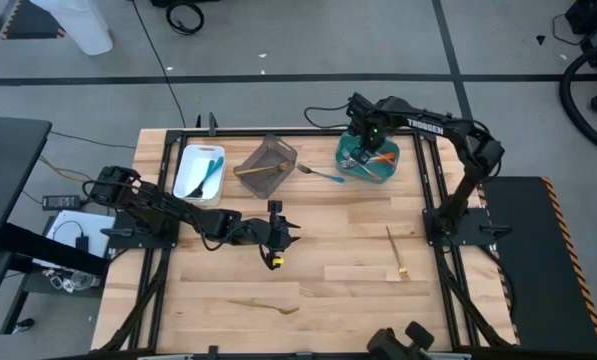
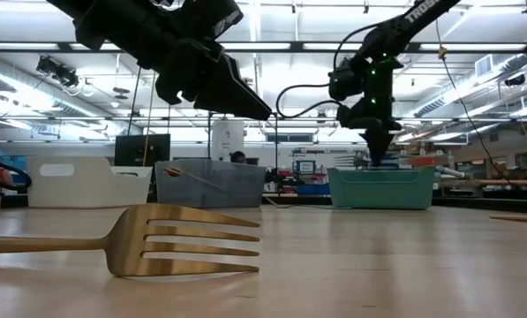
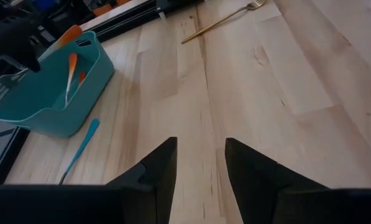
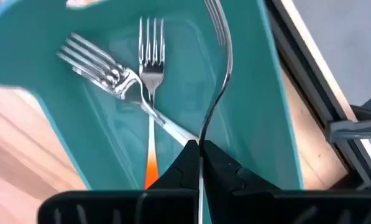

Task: Sort silverware by color (type)
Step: Put the orange fork into the green bin, then put the top gold fork into the black bin

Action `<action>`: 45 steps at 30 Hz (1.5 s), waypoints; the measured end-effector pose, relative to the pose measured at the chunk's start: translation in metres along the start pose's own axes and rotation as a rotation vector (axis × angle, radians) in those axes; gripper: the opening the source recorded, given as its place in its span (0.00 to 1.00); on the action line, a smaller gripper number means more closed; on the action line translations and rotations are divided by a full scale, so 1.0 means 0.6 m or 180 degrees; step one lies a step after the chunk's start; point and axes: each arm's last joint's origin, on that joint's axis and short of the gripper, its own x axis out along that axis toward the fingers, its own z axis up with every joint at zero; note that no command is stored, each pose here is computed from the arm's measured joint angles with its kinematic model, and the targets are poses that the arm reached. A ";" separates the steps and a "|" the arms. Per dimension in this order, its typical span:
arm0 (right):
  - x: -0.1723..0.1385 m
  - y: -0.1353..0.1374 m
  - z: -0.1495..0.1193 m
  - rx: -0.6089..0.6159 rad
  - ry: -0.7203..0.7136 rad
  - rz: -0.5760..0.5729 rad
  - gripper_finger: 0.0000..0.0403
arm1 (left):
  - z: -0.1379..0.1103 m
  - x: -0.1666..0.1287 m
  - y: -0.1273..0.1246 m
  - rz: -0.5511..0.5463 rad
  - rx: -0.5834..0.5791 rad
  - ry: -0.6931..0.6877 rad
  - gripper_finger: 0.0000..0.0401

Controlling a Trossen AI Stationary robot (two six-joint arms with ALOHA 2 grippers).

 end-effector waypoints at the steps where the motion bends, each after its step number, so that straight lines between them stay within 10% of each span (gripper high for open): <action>1: 0.001 -0.003 0.003 0.0018 0.0006 0.0031 0.03 | 0.000 0.000 0.000 0.0000 0.0000 0.0000 0.36; 15: 0.067 -0.006 0.013 0.0066 0.0609 0.0167 0.05 | -0.005 -0.001 -0.003 -0.0029 -0.0125 0.0095 0.36; 45: 0.009 0.018 0.036 -0.0058 0.0420 0.0144 0.28 | -0.007 -0.002 -0.006 -0.0047 -0.0175 0.0144 0.36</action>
